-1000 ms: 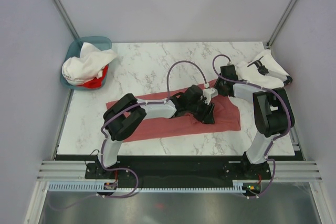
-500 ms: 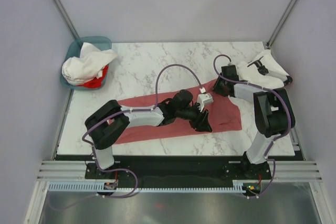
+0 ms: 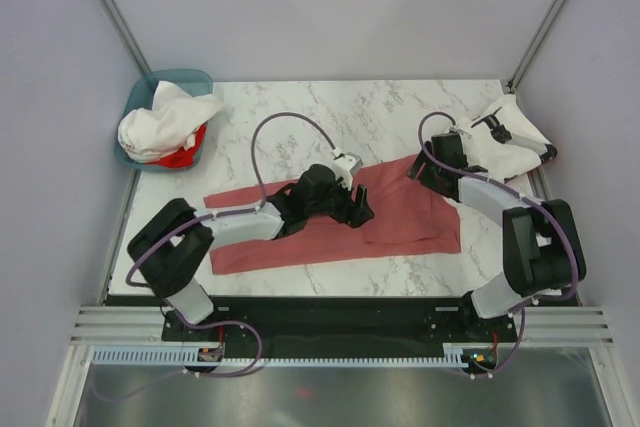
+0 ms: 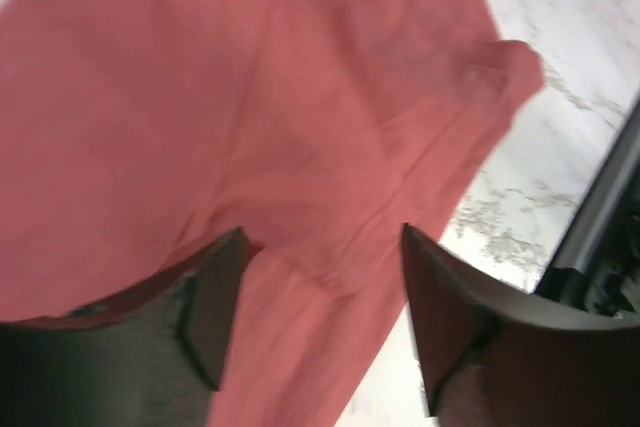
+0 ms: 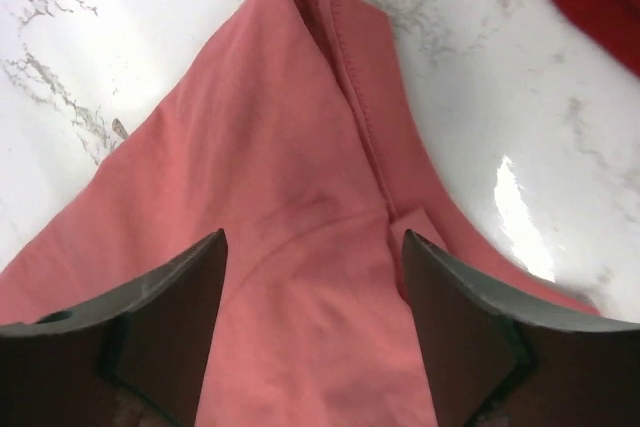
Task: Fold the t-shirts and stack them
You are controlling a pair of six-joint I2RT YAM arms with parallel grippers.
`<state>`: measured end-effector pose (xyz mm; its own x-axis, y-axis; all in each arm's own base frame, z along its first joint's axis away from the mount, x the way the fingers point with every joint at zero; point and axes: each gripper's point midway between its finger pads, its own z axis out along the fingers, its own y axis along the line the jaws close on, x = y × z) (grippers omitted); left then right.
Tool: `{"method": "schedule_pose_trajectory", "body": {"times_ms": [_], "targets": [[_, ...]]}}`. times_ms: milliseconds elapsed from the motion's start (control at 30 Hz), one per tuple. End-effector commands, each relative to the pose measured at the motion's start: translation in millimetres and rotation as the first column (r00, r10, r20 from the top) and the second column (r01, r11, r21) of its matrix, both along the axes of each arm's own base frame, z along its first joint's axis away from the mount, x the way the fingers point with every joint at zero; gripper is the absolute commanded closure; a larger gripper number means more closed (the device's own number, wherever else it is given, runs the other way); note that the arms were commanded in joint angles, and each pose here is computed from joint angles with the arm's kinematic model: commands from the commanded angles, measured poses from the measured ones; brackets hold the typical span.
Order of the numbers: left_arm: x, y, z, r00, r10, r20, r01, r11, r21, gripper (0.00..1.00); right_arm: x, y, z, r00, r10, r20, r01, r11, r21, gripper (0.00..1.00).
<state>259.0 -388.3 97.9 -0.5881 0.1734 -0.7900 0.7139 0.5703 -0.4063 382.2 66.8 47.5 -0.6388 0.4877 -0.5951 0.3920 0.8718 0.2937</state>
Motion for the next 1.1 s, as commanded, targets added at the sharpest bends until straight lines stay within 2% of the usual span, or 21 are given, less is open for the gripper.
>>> {"method": "schedule_pose_trajectory", "body": {"times_ms": [0,33,67,100,167,233,333,467,533,767,833,900,933,1000,1033,1067], "targets": [[32.0,54.0,28.9,0.939,0.330,0.101,-0.333,0.943,0.013,0.24,-14.5,-11.1,26.0,0.996,-0.066,0.061,0.066,0.998,-0.008,0.19],[31.9,64.9,45.8,0.920,0.381,0.091,-0.380,0.925,-0.029,0.20,-19.9,-16.5,29.4,0.994,-0.089,0.064,0.090,0.996,-0.018,0.16],[31.6,79.5,40.2,0.897,0.432,0.094,-0.433,0.901,-0.009,0.17,-25.1,-19.3,42.9,0.990,-0.108,0.093,0.109,0.994,-0.011,0.15],[25.9,95.0,32.7,0.881,0.467,0.076,-0.471,0.881,0.044,0.12,-41.8,-24.1,36.0,0.987,-0.151,0.046,0.151,0.988,-0.011,0.14],[28.3,118.7,45.4,0.824,0.565,0.046,-0.566,0.823,0.044,0.09,-61.8,-26.0,37.4,0.982,-0.183,0.043,0.183,0.983,0.003,0.15],[22.6,142.3,42.9,0.789,0.614,0.000,-0.611,0.785,0.099,0.09,-84.5,-26.7,29.3,0.973,-0.230,-0.002,0.230,0.973,0.013,0.18],[20.9,163.4,46.8,0.757,0.653,-0.002,-0.648,0.751,0.128,0.10,-111.5,-24.0,19.2,0.974,-0.226,-0.029,0.226,0.974,0.022,0.18],[22.7,201.8,59.7,0.668,0.741,0.060,-0.743,0.661,0.111,0.10,-131.3,-14.4,15.2,0.979,-0.202,-0.033,0.203,0.977,0.056,0.18],[25.1,213.9,67.7,0.644,0.762,0.067,-0.765,0.639,0.084,0.09,-138.4,-7.8,8.9,0.980,-0.192,-0.057,0.195,0.979,0.054,0.19],[35.5,228.5,71.3,0.621,0.770,0.145,-0.783,0.613,0.101,0.09,-134.1,-6.8,-22.8,0.960,-0.228,-0.164,0.224,0.974,-0.043,0.18],[35.0,229.6,66.1,0.621,0.770,0.146,-0.784,0.610,0.117,0.09,-130.1,-14.5,-33.7,0.947,-0.264,-0.182,0.247,0.963,-0.109,0.18],[31.6,227.8,65.0,0.633,0.763,0.131,-0.775,0.622,0.115,0.11,-111.5,-13.7,-31.7,0.949,-0.275,-0.154,0.257,0.958,-0.124,0.18],[30.8,228.8,66.0,0.628,0.768,0.125,-0.778,0.619,0.106,0.11,-110.0,-12.3,-45.7,0.944,-0.268,-0.195,0.241,0.959,-0.150,0.19],[28.3,229.6,67.6,0.629,0.768,0.120,-0.778,0.621,0.096,0.11,-86.3,-2.1,-44.6,0.949,-0.241,-0.202,0.213,0.965,-0.150,0.24],[25.7,231.4,70.6,0.621,0.776,0.109,-0.784,0.616,0.078,0.11,-85.3,0.1,-62.3,0.937,-0.235,-0.258,0.193,0.965,-0.177,0.25],[24.8,234.4,71.9,0.609,0.786,0.108,-0.793,0.605,0.069,0.11,-63.4,8.5,-56.0,0.946,-0.224,-0.235,0.188,0.968,-0.166,0.27]]}}
